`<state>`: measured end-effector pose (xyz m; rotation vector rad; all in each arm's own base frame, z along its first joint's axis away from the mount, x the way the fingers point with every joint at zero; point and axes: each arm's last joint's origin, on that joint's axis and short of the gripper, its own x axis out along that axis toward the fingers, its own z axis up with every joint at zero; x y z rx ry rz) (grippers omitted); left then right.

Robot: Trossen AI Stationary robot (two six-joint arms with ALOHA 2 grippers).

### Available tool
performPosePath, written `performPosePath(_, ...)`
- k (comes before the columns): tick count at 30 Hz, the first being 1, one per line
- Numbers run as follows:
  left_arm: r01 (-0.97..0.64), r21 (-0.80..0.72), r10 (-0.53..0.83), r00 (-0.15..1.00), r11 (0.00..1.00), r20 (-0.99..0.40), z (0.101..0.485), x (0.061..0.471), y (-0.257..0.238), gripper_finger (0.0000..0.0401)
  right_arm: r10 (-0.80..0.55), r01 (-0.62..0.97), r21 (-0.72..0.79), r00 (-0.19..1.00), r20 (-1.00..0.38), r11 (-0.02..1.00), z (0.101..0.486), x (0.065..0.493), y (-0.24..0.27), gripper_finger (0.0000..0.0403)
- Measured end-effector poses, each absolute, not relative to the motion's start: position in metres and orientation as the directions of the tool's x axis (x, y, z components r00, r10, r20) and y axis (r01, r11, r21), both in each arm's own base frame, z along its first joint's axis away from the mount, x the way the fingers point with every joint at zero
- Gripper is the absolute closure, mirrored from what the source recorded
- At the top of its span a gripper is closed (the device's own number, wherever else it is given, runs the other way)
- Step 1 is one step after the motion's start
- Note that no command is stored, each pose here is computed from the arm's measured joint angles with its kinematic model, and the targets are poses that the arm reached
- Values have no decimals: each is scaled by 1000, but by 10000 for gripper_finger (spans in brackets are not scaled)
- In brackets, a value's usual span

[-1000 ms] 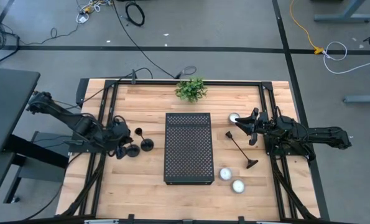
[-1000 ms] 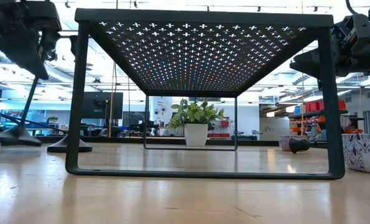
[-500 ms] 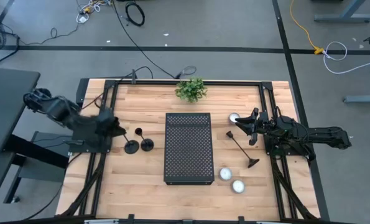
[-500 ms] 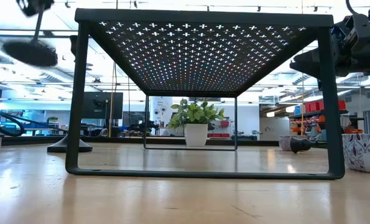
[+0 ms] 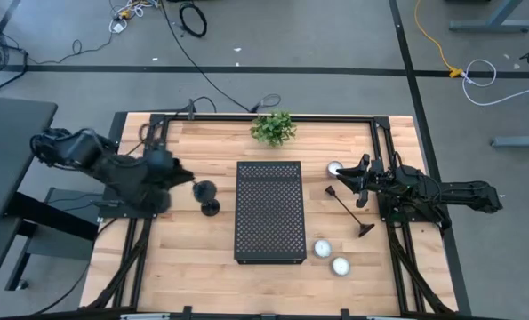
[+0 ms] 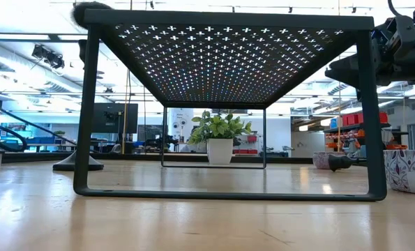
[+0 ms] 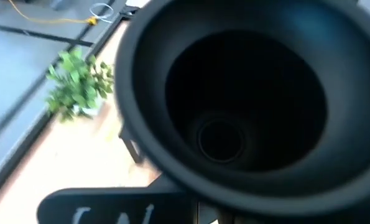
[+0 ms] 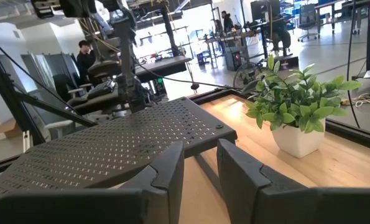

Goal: Pick & Place candle stick holders
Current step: Put the left black candle holder on the shelf

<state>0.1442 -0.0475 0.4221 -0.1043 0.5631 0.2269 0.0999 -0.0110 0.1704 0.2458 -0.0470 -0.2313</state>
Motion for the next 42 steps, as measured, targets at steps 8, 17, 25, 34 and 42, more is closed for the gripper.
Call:
performPosePath(8,-178,45,174,824,983,-539,426,212,-23,388,-233,222,246,972,18,943,170,100,-11,307)
performPosePath(17,-208,-18,159,800,978,-578,403,265,37,388,-232,221,246,972,18,944,170,100,-11,307)
performPosePath(25,-128,-62,67,807,990,-586,374,310,61,388,-232,221,246,972,17,944,170,100,-11,307)
performPosePath(34,-151,-69,76,780,986,-621,354,328,75,388,-232,221,246,972,18,944,170,100,-11,307)
performPosePath(42,-137,-76,64,797,988,-600,356,330,75,388,-233,221,246,972,18,944,170,100,-11,307)
